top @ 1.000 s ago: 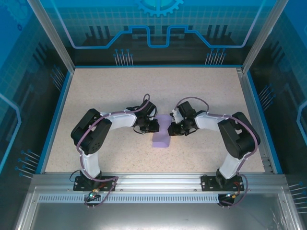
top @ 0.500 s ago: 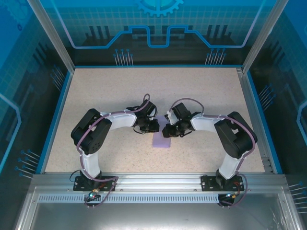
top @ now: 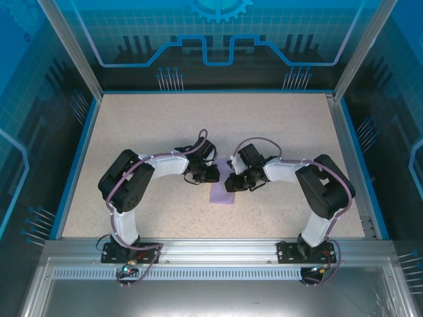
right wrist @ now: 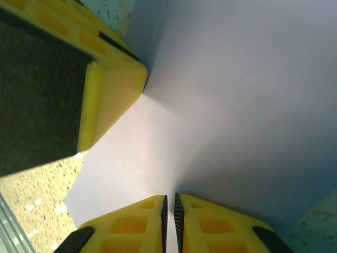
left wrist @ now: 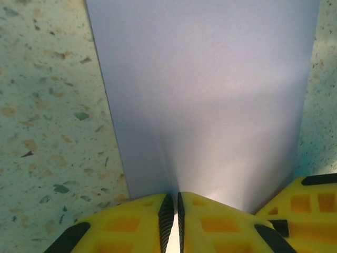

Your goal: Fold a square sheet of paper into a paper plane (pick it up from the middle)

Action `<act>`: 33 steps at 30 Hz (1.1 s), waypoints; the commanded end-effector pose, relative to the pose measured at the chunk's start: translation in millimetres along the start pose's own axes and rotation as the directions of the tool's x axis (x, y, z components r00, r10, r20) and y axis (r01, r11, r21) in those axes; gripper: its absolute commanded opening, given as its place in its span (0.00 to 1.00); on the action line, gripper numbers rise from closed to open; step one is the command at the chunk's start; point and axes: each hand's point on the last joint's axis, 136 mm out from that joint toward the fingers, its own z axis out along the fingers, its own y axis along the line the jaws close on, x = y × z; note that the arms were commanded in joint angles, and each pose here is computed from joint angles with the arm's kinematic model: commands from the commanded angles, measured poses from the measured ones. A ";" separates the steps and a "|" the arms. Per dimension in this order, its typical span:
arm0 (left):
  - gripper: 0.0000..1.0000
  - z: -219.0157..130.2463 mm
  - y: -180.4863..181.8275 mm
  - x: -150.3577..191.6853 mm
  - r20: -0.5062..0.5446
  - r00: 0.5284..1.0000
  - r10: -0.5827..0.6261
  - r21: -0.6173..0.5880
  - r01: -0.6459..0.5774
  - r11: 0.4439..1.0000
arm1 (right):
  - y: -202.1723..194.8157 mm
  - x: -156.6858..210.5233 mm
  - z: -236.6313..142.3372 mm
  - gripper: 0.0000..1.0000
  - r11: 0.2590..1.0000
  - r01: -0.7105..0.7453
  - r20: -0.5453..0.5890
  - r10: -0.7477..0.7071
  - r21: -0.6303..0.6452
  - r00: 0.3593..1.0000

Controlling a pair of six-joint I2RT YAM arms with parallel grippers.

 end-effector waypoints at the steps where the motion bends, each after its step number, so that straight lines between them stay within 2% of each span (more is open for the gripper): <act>1: 0.18 21.7 63.7 55.2 -0.185 0.981 -0.061 -0.222 0.018 0.975 | -18.8 58.0 1.0 0.16 0.996 -0.068 -0.158 0.078 0.062 0.984; 17: 0.18 23.1 62.0 52.3 -0.194 0.980 -0.050 -0.221 0.006 0.975 | -23.8 93.9 -17.8 0.16 0.985 -0.088 -0.155 0.111 0.150 0.982; 20: 0.18 24.7 59.5 50.8 -0.197 0.979 -0.046 -0.210 0.004 0.978 | -7.1 79.0 -25.4 0.16 0.993 -0.077 -0.101 0.086 0.093 0.991; 24: 0.18 23.4 57.4 49.3 -0.194 0.980 -0.041 -0.205 0.001 0.979 | 25.4 35.1 -46.9 0.16 0.999 -0.039 0.049 0.039 0.010 0.998; 26: 0.18 22.9 56.6 48.4 -0.190 0.981 -0.039 -0.202 0.000 0.979 | 38.5 19.1 -49.2 0.16 0.999 -0.029 0.088 0.032 -0.037 0.996; 29: 0.18 23.0 55.8 48.3 -0.191 0.981 -0.040 -0.198 0.002 0.980 | 44.9 15.4 -34.0 0.16 0.999 -0.017 0.052 0.020 -0.049 0.998; 33: 0.18 21.1 55.1 47.7 -0.188 0.982 -0.033 -0.196 -0.005 0.981 | 36.8 28.5 -8.2 0.16 0.998 -0.046 -0.009 0.046 -0.045 0.999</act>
